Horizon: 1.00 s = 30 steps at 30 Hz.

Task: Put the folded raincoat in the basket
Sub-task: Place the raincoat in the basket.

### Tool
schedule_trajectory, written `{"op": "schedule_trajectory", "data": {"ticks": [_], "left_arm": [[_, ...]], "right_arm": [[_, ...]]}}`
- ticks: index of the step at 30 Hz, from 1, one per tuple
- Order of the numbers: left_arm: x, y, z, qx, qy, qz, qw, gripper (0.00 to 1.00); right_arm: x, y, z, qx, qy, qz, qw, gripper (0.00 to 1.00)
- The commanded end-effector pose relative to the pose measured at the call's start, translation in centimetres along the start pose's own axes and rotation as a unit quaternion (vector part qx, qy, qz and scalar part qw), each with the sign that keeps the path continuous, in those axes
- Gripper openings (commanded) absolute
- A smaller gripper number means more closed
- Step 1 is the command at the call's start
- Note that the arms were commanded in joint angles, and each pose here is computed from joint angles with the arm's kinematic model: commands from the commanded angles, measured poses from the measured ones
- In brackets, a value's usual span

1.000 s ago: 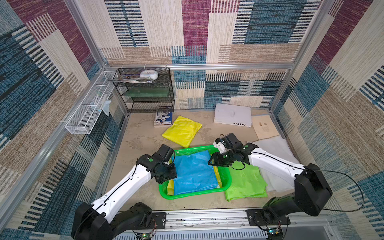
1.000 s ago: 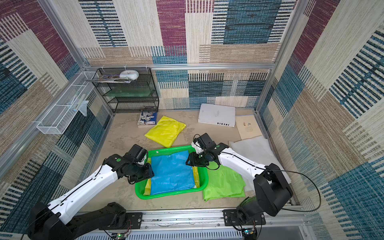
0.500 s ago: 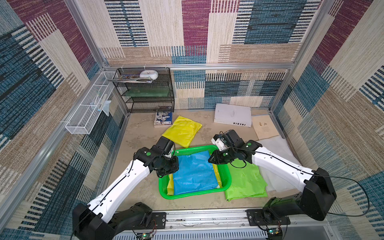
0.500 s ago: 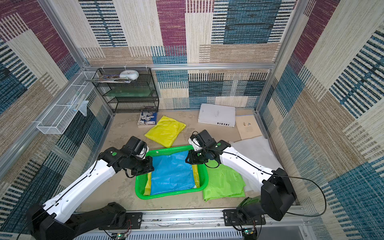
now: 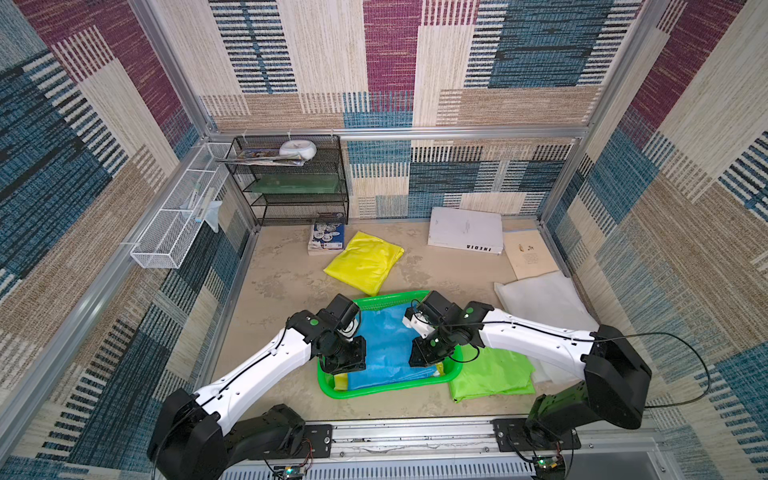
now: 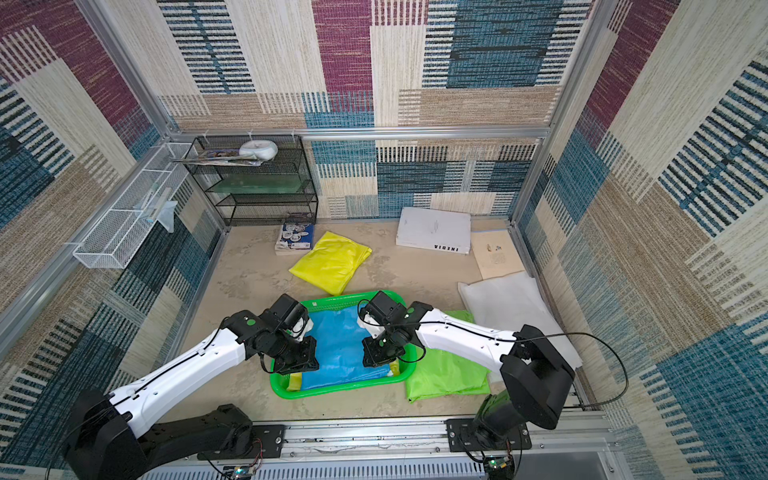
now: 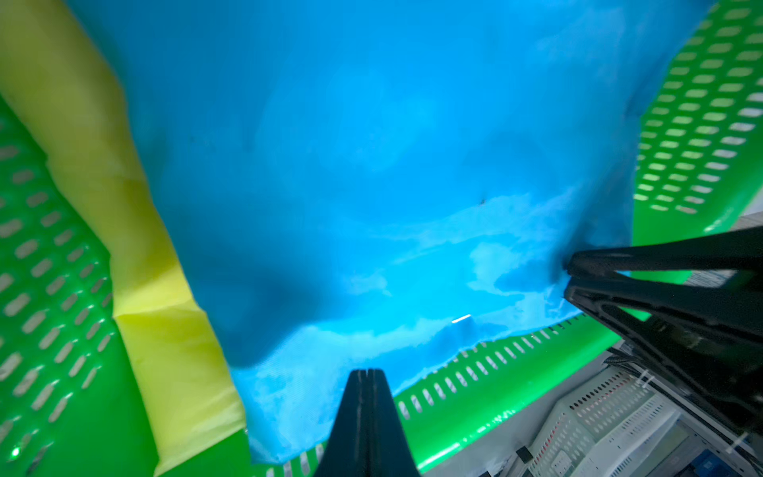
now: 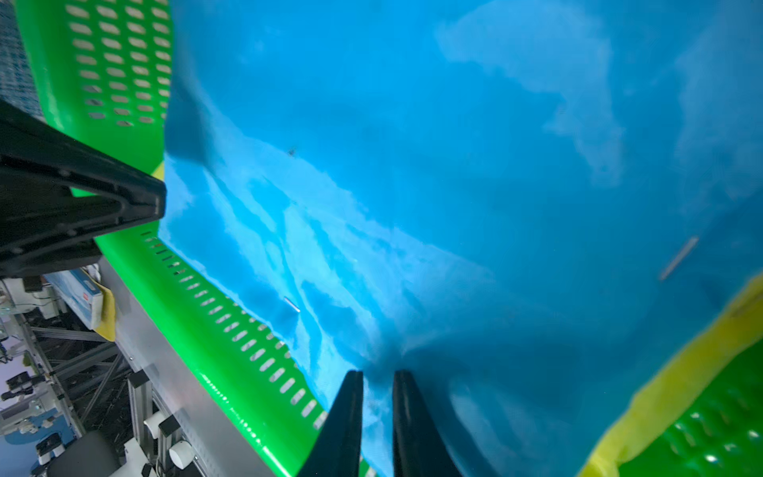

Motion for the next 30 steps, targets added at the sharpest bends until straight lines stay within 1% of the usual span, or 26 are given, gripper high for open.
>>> {"op": "schedule_trajectory", "data": {"ticks": [1, 4, 6, 7, 9, 12, 15, 17, 19, 24, 26, 30], "left_arm": [[-1.0, 1.1, 0.1, 0.019, 0.002, -0.037, 0.999, 0.0], [-1.4, 1.7, 0.2, 0.027, 0.003, -0.053, 0.998, 0.0], [-1.1, 1.7, 0.1, 0.027, -0.002, -0.063, 0.998, 0.0], [-0.9, 1.6, 0.0, 0.025, -0.005, -0.067, 0.997, 0.0], [-0.2, 1.2, -0.4, 0.018, -0.016, -0.064, 0.998, 0.0], [1.5, -0.5, -1.6, -0.001, -0.047, -0.035, 0.998, 0.0], [3.2, -1.7, -3.3, -0.017, -0.091, -0.034, 0.995, 0.0], [3.7, -1.7, -4.8, -0.012, -0.119, -0.068, 0.99, 0.0], [3.2, -1.4, -6.6, -0.006, -0.129, -0.098, 0.987, 0.0], [1.0, -1.1, -10.7, -0.014, -0.115, -0.138, 0.984, 0.0], [0.6, -0.7, -11.5, -0.012, -0.115, -0.163, 0.98, 0.0], [0.0, 0.5, -12.2, 0.0, -0.115, -0.184, 0.976, 0.0]], "right_arm": [[-1.0, -1.9, 0.7, -0.012, 0.012, 0.08, 0.997, 0.18], [-1.4, -2.6, 0.7, -0.006, 0.009, 0.148, 0.989, 0.17], [-1.1, -2.6, 0.4, -0.001, -0.005, 0.173, 0.985, 0.17], [-0.8, -2.2, 0.0, 0.003, -0.016, 0.169, 0.985, 0.17], [0.2, -0.4, -1.1, 0.018, -0.046, 0.13, 0.99, 0.18], [1.9, 2.7, -3.1, 0.03, -0.096, 0.077, 0.992, 0.19], [2.7, 4.3, -5.7, 0.02, -0.155, 0.069, 0.985, 0.2], [2.6, 4.9, -7.5, 0.022, -0.176, 0.083, 0.981, 0.19], [2.3, 5.3, -9.2, 0.026, -0.188, 0.103, 0.976, 0.19], [1.0, 4.4, -13.1, 0.013, -0.218, 0.135, 0.967, 0.17], [0.6, 3.5, -14.2, 0.005, -0.218, 0.147, 0.965, 0.15], [-0.2, 1.6, -15.3, -0.007, -0.211, 0.163, 0.964, 0.15]]}}
Point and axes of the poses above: each gripper's point midway between its finger pads, its own x axis back along the fingers, its own y axis along the line the jaws close on, z = x × y, the point moved 8 cm from there along x, back along the fingers, and after that the axes turned 12 degrees about -x, right-handed, at the moved point
